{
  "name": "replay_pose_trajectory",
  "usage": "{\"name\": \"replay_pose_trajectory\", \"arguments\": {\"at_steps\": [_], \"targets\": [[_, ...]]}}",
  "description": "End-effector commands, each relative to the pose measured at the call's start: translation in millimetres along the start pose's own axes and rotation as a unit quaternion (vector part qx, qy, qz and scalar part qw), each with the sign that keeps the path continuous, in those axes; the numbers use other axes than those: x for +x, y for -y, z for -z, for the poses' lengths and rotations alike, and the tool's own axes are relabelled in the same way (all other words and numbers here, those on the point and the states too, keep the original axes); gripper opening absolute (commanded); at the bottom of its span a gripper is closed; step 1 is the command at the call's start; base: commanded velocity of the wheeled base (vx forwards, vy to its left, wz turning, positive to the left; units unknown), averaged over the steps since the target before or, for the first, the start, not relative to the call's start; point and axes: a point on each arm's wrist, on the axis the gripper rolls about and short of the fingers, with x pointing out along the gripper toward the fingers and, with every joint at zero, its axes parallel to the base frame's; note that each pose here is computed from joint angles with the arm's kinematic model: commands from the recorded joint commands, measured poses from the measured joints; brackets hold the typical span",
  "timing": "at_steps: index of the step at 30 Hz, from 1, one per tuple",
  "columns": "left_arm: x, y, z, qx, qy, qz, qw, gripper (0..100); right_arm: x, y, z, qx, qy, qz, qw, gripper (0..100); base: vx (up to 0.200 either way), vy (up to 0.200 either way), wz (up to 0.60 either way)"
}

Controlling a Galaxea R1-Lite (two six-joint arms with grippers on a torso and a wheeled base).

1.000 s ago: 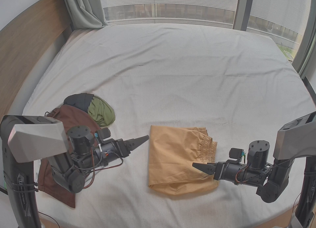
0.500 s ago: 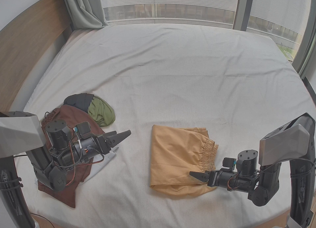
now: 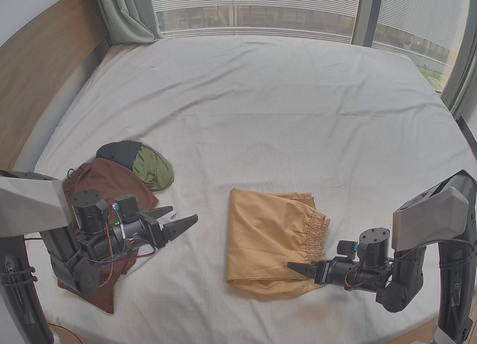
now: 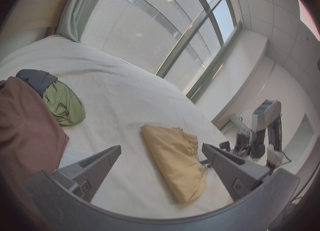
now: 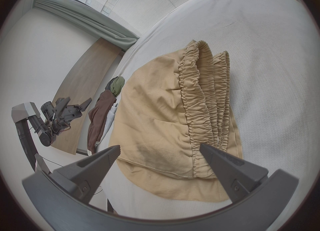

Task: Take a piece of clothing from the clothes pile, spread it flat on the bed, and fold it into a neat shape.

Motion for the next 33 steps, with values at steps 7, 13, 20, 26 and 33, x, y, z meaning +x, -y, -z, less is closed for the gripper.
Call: {"name": "replay_pose_trajectory", "arguments": {"at_steps": [7, 13, 20, 26, 33], "targets": [[-48.2, 6.1, -7.0, 0.18, -0.008, 0.095, 0.9791, 100, -24.2, -15.4, -16.6, -0.053, 0.032, -0.016, 0.998, 100, 0.0, 0.0, 0.0], [-51.9, -2.8, 0.8, 0.206, -0.017, 0.116, 0.9715, 100, -29.1, -5.4, -16.5, -0.083, 0.03, 0.003, 0.9961, 100, 0.0, 0.0, 0.0], [-53.4, -4.2, 2.8, 0.202, -0.02, 0.113, 0.9726, 100, -37.0, 6.9, -5.0, -0.093, -0.001, 0.023, 0.9954, 100, 0.0, 0.0, 0.0], [-54.3, -15.8, 10.3, 0.186, -0.03, 0.099, 0.9771, 100, -30.0, 26.3, 3.2, -0.105, -0.021, 0.048, 0.9931, 100, 0.0, 0.0, 0.0], [-53.4, -12.8, 8.6, 0.19, -0.028, 0.102, 0.976, 100, -21.3, 36.2, 1.7, -0.092, -0.016, 0.055, 0.9941, 100, 0.0, 0.0, 0.0]]}}
